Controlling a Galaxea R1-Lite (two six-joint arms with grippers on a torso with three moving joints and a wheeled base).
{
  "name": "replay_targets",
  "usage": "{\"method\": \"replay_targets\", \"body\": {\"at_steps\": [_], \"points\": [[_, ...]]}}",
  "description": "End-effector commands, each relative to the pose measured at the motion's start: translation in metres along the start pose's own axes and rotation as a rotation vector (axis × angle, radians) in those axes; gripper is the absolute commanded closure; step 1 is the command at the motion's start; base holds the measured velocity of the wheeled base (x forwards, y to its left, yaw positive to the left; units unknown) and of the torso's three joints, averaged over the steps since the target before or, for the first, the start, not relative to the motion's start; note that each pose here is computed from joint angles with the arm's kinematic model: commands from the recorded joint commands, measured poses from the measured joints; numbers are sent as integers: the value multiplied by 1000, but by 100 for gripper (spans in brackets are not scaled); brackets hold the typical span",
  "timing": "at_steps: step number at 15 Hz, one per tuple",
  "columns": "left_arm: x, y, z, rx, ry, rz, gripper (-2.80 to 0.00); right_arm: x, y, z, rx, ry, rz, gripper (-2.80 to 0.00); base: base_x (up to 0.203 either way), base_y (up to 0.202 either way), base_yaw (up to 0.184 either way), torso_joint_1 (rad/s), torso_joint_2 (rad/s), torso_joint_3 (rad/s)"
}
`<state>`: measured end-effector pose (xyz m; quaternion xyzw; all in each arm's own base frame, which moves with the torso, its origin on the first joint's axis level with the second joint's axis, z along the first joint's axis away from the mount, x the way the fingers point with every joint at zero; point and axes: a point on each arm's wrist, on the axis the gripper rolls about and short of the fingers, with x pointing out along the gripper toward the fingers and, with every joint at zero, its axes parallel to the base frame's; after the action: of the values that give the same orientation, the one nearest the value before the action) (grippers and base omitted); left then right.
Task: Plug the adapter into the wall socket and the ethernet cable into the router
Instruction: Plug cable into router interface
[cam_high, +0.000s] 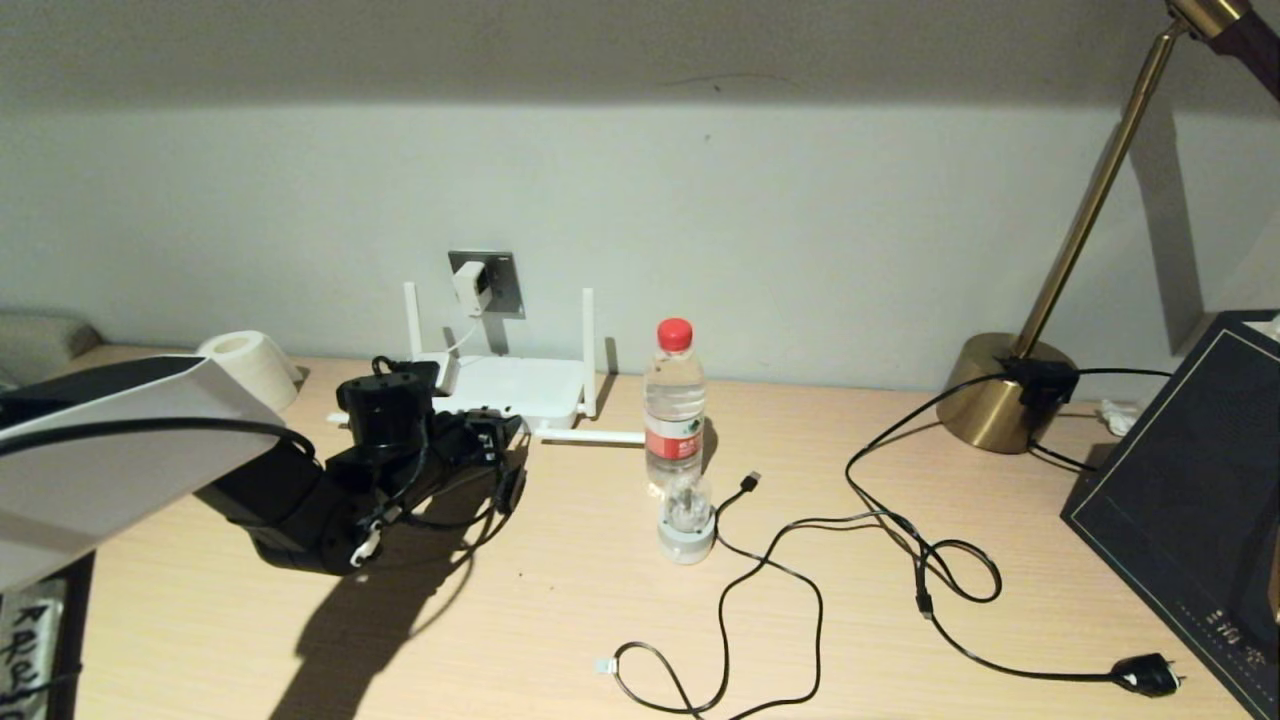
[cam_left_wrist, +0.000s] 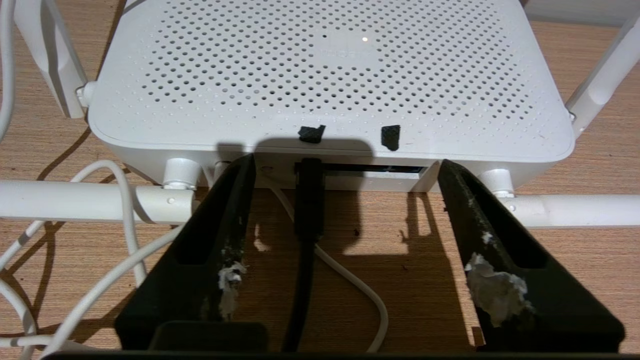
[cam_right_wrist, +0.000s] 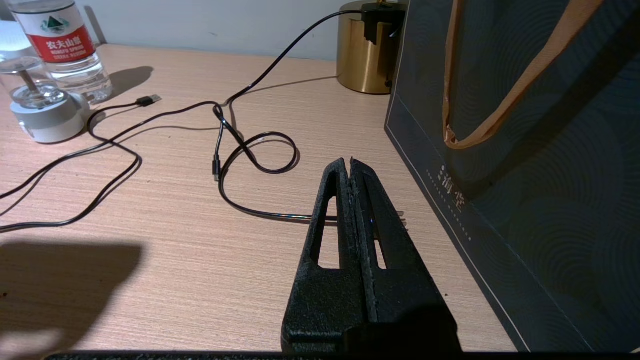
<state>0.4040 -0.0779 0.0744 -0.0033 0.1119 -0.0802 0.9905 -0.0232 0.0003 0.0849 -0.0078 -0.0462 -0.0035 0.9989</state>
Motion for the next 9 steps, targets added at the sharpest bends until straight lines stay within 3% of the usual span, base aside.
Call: {"method": "replay_targets", "body": {"at_steps": [1,6,9], "points": [[2,2,-4,-2,8,6,-280,2,0,-10,0,36,1,0,0,0,0,0,0,0],[-5,-1,0,-1,-2,-1,-280,2,0,-10,0,36,1,0,0,0,0,0,0,0],[-36,-11,33,4,-100,-28,-280,2,0,-10,0,36,1,0,0,0,0,0,0,0]]}}
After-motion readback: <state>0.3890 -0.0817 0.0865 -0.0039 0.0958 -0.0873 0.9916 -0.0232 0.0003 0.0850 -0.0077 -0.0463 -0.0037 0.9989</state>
